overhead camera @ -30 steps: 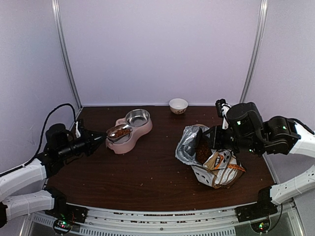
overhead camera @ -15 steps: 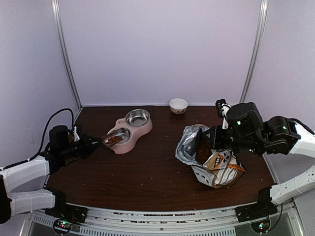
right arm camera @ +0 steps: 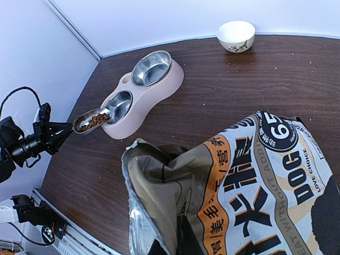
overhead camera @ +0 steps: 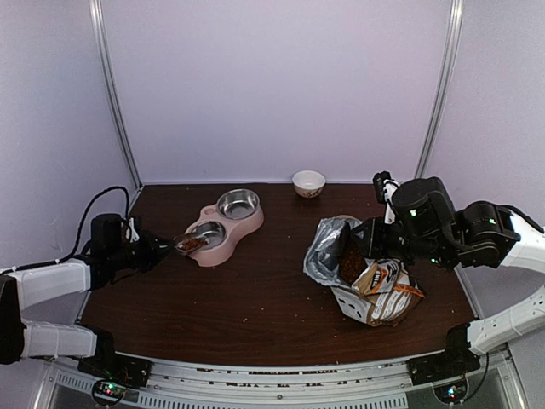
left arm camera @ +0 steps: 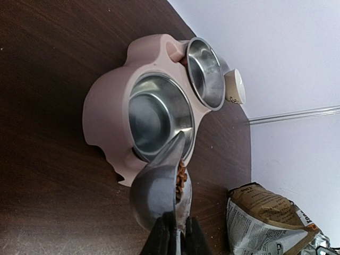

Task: Serve the pet food
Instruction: Place the pet food in the pet food bowl.

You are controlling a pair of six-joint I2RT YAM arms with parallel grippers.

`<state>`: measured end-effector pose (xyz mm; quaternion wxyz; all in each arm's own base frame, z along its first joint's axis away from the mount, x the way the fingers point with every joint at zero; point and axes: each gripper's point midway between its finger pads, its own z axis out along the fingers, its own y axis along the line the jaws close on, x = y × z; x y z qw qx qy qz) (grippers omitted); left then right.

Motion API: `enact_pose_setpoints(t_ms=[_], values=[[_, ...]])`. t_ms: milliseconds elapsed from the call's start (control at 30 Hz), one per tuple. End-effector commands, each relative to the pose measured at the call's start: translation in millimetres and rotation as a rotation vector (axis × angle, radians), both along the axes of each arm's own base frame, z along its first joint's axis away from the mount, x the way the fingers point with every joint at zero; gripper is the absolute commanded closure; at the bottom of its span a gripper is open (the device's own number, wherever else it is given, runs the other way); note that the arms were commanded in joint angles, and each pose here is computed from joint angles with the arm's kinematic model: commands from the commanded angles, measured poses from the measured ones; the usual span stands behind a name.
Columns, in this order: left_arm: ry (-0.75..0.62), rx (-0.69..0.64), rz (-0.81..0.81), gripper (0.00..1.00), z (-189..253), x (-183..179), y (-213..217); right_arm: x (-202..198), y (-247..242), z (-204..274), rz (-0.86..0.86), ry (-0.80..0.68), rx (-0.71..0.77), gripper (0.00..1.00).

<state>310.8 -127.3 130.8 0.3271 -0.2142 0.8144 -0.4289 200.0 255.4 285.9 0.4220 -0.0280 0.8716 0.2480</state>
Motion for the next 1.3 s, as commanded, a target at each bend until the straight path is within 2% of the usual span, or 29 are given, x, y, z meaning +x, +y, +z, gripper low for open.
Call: enact_pose_setpoints(t_ms=[0,1267], values=[[-0.094,0.036,-0.019,1.00,22.1,16.9,1.8,3.3,-4.1,15.0,-0.024,-0.028,0.047,1.00],[-0.032,0.206,-0.134,1.00,16.1,51.8,-4.8,4.0,-5.2,9.8,-0.021,-0.022,0.024,1.00]])
